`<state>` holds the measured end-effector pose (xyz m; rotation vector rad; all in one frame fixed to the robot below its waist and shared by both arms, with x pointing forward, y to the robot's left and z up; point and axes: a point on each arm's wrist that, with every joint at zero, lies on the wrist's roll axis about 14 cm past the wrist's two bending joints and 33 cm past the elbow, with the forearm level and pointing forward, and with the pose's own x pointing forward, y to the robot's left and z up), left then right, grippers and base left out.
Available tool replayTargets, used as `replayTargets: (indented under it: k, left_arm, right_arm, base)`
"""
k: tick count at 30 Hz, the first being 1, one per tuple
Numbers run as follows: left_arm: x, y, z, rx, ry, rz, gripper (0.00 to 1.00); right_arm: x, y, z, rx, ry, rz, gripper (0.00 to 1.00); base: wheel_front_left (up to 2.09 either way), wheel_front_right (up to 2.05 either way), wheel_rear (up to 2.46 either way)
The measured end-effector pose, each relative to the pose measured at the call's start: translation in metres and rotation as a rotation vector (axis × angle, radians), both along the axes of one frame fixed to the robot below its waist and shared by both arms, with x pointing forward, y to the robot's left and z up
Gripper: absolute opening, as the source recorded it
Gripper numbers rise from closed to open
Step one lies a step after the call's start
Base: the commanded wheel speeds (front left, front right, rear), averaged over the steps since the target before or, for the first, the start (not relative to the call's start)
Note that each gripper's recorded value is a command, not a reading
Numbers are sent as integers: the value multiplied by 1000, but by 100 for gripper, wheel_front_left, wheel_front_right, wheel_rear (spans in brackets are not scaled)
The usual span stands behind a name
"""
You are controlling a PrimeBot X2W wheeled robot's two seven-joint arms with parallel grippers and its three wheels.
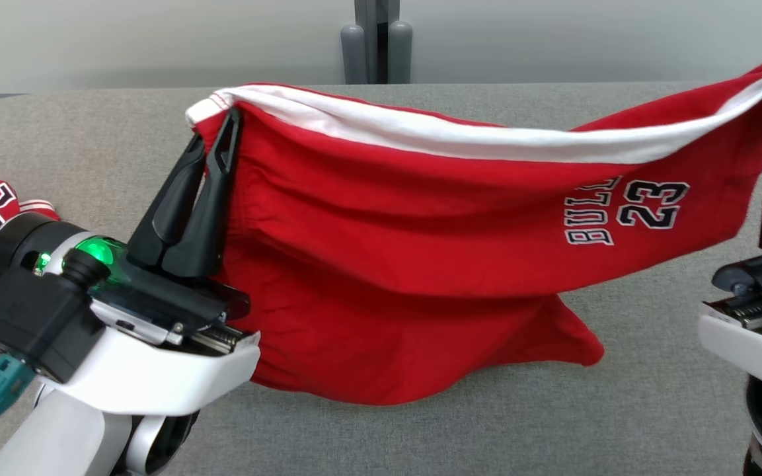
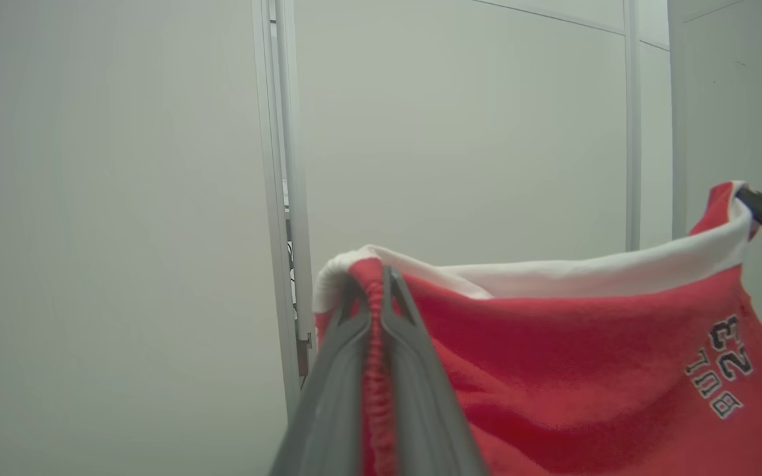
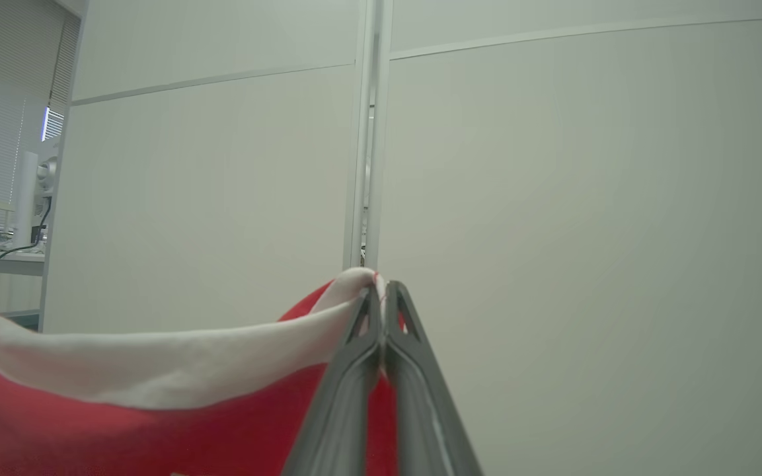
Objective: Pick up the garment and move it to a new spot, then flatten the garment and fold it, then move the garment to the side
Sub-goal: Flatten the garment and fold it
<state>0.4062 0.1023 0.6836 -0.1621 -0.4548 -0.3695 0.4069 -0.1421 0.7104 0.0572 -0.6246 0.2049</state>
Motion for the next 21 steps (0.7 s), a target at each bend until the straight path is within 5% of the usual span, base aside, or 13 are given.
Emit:
replayTargets:
  k: [8,21]
  left_arm:
    - [33,4,-17,-69,66,-4,0]
    - [170,-1,-5,-63,97,-25,0]
  right_arm:
    - [46,1,-24,42,93,37,0]
    - [195,24,-1,-21,106,81,0]
  base:
    - [0,0,0]
    - [0,0,0]
